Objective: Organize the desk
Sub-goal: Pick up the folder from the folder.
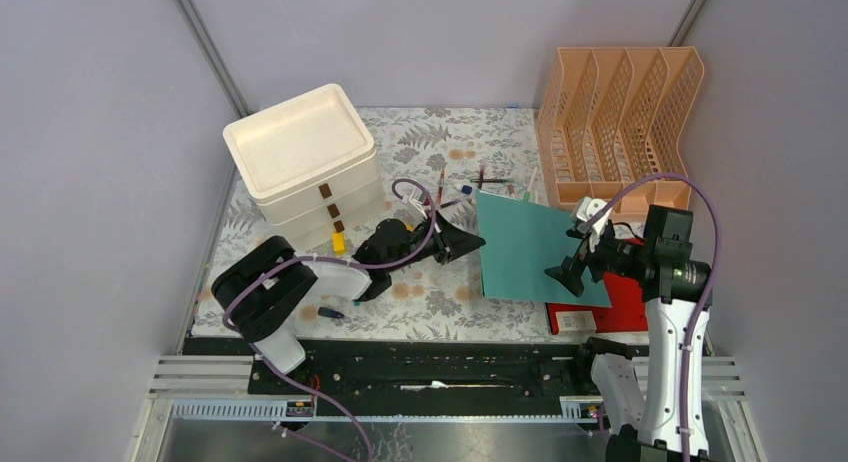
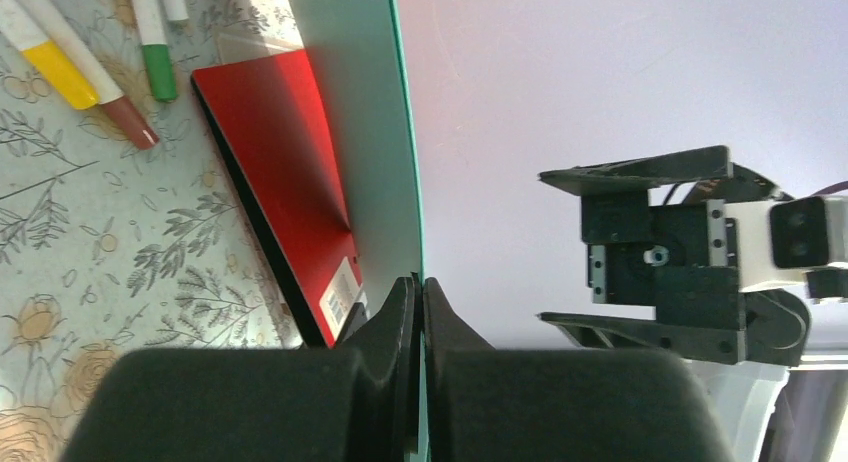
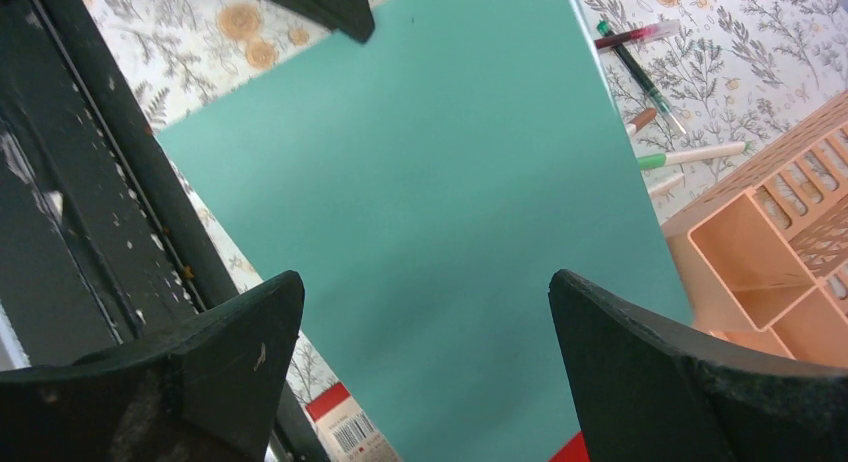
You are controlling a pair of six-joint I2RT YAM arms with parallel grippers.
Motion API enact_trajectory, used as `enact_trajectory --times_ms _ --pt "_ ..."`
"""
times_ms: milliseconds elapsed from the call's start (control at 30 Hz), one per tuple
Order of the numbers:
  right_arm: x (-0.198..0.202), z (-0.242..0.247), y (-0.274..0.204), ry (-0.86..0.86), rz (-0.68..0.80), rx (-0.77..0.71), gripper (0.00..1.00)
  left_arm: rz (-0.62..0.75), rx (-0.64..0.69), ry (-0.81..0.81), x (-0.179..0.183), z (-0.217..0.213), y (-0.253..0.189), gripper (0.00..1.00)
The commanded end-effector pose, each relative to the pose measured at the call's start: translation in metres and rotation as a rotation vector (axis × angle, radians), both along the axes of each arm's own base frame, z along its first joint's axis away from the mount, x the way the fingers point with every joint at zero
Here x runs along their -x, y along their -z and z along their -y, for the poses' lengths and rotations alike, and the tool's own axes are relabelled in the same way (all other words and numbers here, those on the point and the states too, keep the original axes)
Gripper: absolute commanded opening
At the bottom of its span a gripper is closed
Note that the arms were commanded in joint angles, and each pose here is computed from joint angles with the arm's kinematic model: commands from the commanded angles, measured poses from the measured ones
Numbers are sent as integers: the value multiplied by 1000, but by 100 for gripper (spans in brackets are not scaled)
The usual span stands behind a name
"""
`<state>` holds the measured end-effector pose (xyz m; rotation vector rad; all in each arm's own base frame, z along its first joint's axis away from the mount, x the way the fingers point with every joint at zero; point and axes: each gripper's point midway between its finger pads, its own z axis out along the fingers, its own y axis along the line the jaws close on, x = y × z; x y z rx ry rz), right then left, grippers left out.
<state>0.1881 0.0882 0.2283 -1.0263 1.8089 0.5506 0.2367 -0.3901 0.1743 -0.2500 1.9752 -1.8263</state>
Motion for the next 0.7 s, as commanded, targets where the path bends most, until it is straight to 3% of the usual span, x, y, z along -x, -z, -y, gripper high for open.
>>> enact_trajectory --times_ms 0,400,667 --pt "9 5 17 -76 65 112 100 69 71 -7 -2 -4 -48 0" --pt "18 -2 27 -183 161 141 100 -34 38 -91 -13 -11 -56 0" --pt "19 -10 21 -207 241 114 100 -133 105 -88 -25 7 -70 0"
